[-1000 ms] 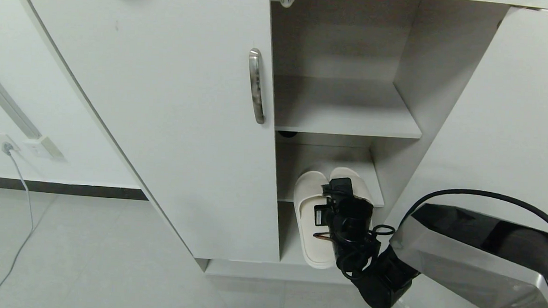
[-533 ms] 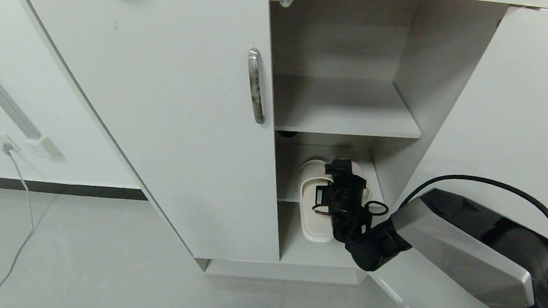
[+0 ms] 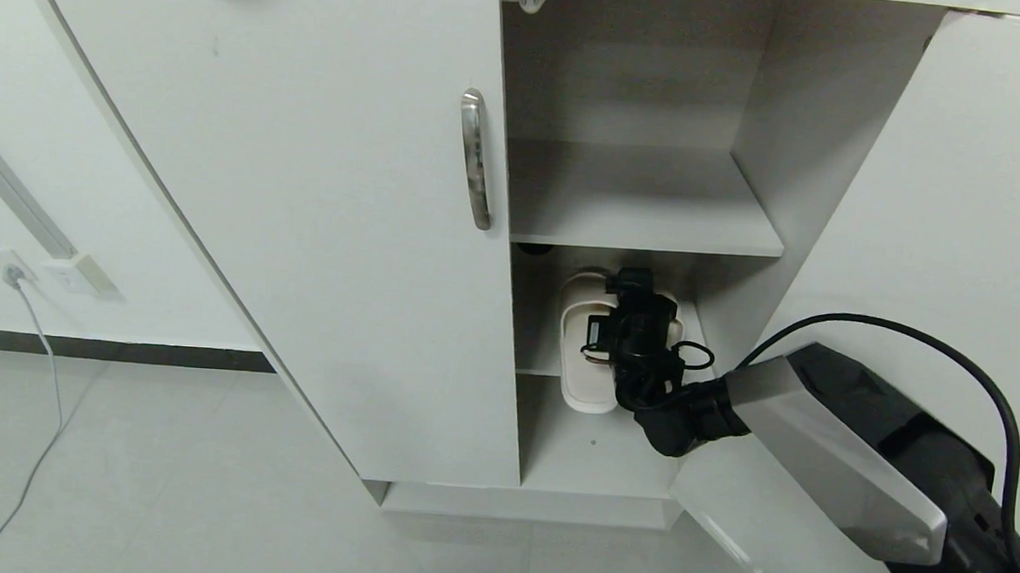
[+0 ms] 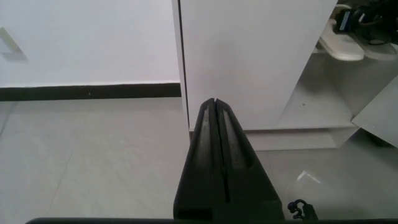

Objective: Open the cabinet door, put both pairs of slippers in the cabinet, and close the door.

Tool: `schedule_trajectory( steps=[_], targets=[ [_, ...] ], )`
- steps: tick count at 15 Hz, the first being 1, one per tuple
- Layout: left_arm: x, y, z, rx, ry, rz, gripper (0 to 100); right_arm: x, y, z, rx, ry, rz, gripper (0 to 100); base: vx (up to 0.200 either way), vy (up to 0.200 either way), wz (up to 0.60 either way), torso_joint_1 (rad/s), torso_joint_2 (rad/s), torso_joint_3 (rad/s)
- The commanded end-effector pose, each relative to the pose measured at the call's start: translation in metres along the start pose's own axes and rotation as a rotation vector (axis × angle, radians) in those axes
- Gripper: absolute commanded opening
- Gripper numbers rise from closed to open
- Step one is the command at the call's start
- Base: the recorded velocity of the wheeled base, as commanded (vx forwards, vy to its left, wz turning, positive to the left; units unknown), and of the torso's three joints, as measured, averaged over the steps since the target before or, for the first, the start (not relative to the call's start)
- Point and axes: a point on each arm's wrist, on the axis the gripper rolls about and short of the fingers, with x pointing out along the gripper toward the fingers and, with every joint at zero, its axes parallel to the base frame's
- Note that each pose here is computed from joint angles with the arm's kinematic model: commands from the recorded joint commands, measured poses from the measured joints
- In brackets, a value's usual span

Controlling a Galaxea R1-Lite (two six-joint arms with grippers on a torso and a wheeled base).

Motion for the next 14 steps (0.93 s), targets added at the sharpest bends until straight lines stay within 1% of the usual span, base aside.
schedule_trajectory(
  steps=[1,4,9,10,13,14],
  targets=[
    [0.000,0.000,0.000,0.000,0.001,0.000,0,0.009,0.000,0.001,0.008,-0.012,-0.009,0,0.000,0.000,0.00,0.000,0.00,0.000],
    [0.000,0.000,0.000,0.000,0.001,-0.001,0,0.019,0.000,0.008,0.004,-0.016,0.000,0,0.000,0.000,0.00,0.000,0.00,0.000],
    [0.000,0.000,0.000,0.000,0.001,0.002,0,0.026,0.001,0.007,-0.009,0.002,-0.003,0,0.000,0.000,0.00,0.000,0.00,0.000],
    [0.000,0.000,0.000,0.000,0.001,0.000,0,0.026,0.001,0.006,-0.010,0.004,-0.003,100,0.000,0.000,0.00,0.000,0.00,0.000],
    [0.000,0.000,0.000,0.000,0.001,0.002,0,0.025,0.001,0.004,-0.012,0.008,-0.005,100,0.000,0.000,0.00,0.000,0.00,0.000],
    [0.000,0.000,0.000,0.000,0.001,0.002,0,0.023,0.002,0.007,-0.010,0.004,-0.008,100,0.000,0.000,0.00,0.000,0.00,0.000]
  ],
)
